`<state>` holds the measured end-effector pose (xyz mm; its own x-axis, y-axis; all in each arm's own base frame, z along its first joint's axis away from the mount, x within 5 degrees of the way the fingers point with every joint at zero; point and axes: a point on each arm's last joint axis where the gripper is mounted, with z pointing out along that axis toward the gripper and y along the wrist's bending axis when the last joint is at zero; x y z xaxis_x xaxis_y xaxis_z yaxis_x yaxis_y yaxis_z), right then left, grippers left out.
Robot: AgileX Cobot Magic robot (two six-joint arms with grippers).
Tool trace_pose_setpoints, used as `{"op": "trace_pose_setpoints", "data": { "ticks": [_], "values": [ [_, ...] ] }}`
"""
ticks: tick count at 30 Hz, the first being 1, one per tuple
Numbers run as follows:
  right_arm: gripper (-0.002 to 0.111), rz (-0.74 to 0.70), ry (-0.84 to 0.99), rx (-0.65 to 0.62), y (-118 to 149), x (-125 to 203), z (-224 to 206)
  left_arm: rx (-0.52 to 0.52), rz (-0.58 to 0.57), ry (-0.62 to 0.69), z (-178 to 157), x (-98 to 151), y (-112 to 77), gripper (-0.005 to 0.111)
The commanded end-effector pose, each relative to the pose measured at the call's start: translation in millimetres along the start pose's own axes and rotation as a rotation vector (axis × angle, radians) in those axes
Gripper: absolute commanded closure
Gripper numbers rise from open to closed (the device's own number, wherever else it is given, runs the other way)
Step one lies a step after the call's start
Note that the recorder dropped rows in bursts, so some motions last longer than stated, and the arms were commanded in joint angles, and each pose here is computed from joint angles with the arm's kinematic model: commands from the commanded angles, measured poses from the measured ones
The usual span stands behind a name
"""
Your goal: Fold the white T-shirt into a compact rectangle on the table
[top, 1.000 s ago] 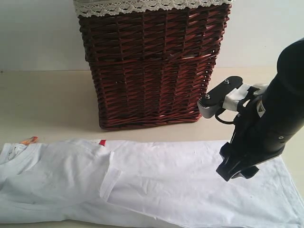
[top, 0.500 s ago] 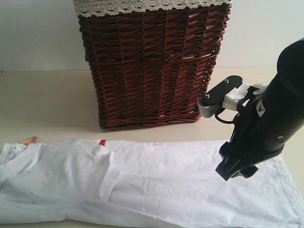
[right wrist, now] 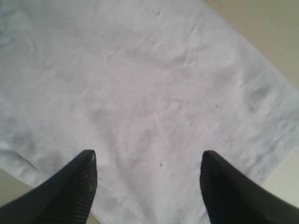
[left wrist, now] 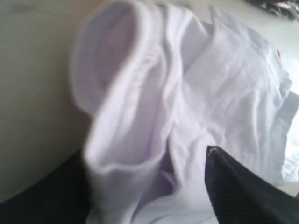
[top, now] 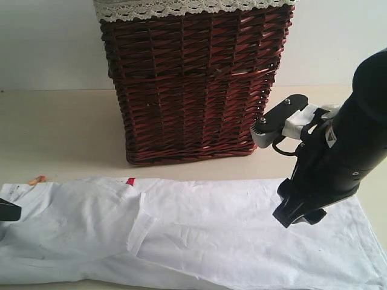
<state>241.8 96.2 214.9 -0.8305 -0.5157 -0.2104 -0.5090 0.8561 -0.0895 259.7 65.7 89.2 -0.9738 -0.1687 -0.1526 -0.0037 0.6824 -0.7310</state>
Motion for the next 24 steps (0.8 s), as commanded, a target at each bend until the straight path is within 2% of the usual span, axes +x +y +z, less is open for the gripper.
{"op": "trace_pose_setpoints", "data": {
  "ticks": [1,3,5,8,12,15,16,18,21,22,24],
  "values": [
    [0.046,0.004,-0.023,0.006,-2,-1,-3,-0.093,0.147,0.180,31,9,-5.0,0.042],
    [0.046,0.004,-0.023,0.006,-2,-1,-3,-0.101,0.202,0.232,38,12,-10.3,0.047],
    [0.046,0.004,-0.023,0.006,-2,-1,-3,-0.114,0.245,0.271,44,13,-13.4,0.064],
    [0.046,0.004,-0.017,0.005,-2,-1,-3,-0.117,0.251,0.265,46,11,-15.2,0.107],
    [0.046,0.007,-0.025,0.033,-4,0,-6,-0.103,0.254,0.209,40,-3,-22.1,0.107],
    [0.046,0.001,0.000,0.199,-21,6,-8,-0.180,0.293,0.184,22,-19,-29.5,0.107],
    [0.047,0.046,0.009,0.248,-27,9,-8,-0.219,0.283,0.161,13,-26,-31.4,0.107],
    [0.052,0.141,0.028,0.324,-41,17,-4,-0.276,0.247,0.095,-7,-37,-34.6,0.107],
    [0.064,0.198,0.053,0.337,-50,28,2,-0.303,0.175,-0.037,-36,-50,-38.8,0.107],
    [0.067,0.207,0.056,0.338,-52,30,4,-0.290,0.129,-0.094,-45,-52,-41.2,0.107],
    [0.076,0.233,0.062,0.349,-54,34,6,-0.200,0.018,-0.226,-57,-58,-49.8,0.107]
  ]
}}
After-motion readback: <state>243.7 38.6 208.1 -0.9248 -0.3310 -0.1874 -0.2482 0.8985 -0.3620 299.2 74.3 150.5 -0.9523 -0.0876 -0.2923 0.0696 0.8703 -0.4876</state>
